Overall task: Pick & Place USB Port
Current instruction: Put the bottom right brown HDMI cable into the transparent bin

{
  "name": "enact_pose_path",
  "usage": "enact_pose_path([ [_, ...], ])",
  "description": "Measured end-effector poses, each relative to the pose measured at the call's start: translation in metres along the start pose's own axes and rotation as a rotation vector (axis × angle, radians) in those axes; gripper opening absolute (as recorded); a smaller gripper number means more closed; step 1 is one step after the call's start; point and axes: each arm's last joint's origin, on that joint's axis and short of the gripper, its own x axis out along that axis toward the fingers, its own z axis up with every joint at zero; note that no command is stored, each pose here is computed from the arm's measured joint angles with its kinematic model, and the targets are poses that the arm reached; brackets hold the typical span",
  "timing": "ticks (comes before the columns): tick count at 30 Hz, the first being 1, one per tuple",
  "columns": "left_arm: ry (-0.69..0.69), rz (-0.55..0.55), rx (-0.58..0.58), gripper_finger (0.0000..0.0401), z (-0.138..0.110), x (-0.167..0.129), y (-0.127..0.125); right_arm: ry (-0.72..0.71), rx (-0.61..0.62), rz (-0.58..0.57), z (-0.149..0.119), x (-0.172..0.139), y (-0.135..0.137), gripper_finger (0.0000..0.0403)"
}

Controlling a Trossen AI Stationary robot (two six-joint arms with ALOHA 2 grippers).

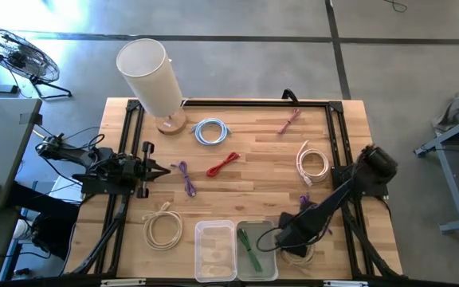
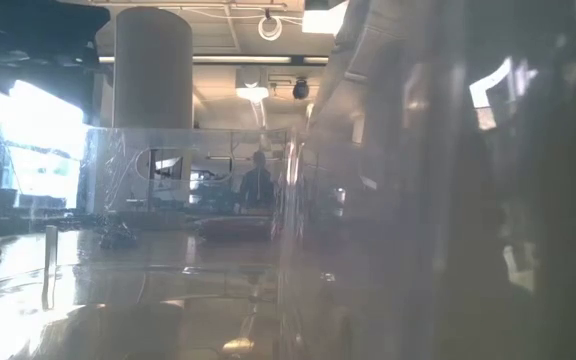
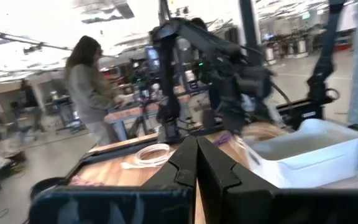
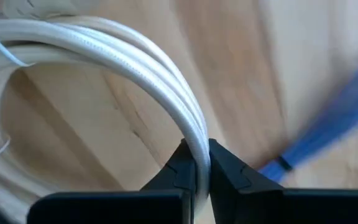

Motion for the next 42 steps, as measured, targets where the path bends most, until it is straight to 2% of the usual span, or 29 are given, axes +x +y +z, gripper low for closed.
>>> enact_pose_path([
  [4, -0.032, -0.058, -0.038, 0.0, 0.002, 0.0, -0.001, -0.089, 0.083, 0.02, -0.011, -0.031, -0.006, 0.0012],
  [7, -0.029, -0.043, -0.029, 0.0, 0.003, 0.0, -0.001, -0.176, 0.101, 0.053, -0.016, -0.062, -0.009, 0.0012],
  [9, -0.043, -0.025, 0.015, 0.0001, 0.009, 0.0, 0.002, -0.247, 0.111, 0.067, -0.015, -0.079, -0.01, 0.0012],
  [12, -0.099, -0.012, 0.1, 0.0012, 0.027, -0.003, 0.007, -0.372, 0.118, 0.066, -0.013, -0.105, -0.013, 0.0012],
  [17, -0.115, 0.033, 0.145, 0.0053, 0.067, -0.011, 0.02, -0.563, 0.067, 0.049, -0.001, -0.141, -0.015, 0.0012],
  [23, -0.058, 0.068, 0.144, 0.0122, 0.11, -0.014, 0.034, -0.762, -0.059, -0.004, 0.015, -0.179, -0.02, 0.0012],
  [28, -0.055, 0.069, 0.125, 0.0162, 0.132, 0.005, 0.037, -0.923, -0.207, -0.054, 0.033, -0.213, -0.028, 0.0012],
  [32, -0.055, 0.063, 0.092, 0.0175, 0.141, 0.031, 0.033, -1.04, -0.347, -0.104, 0.049, -0.238, -0.035, 0.0012],
  [35, -0.035, 0.029, 0.072, 0.0179, 0.143, 0.05, 0.029, -1.068, -0.438, -0.162, 0.058, -0.248, -0.043, 0.0012],
  [42, 0.036, 0.044, 0.075, 0.018, 0.149, 0.083, 0.024, -1.196, -0.518, -0.237, 0.082, -0.267, -0.057, 0.0011],
])
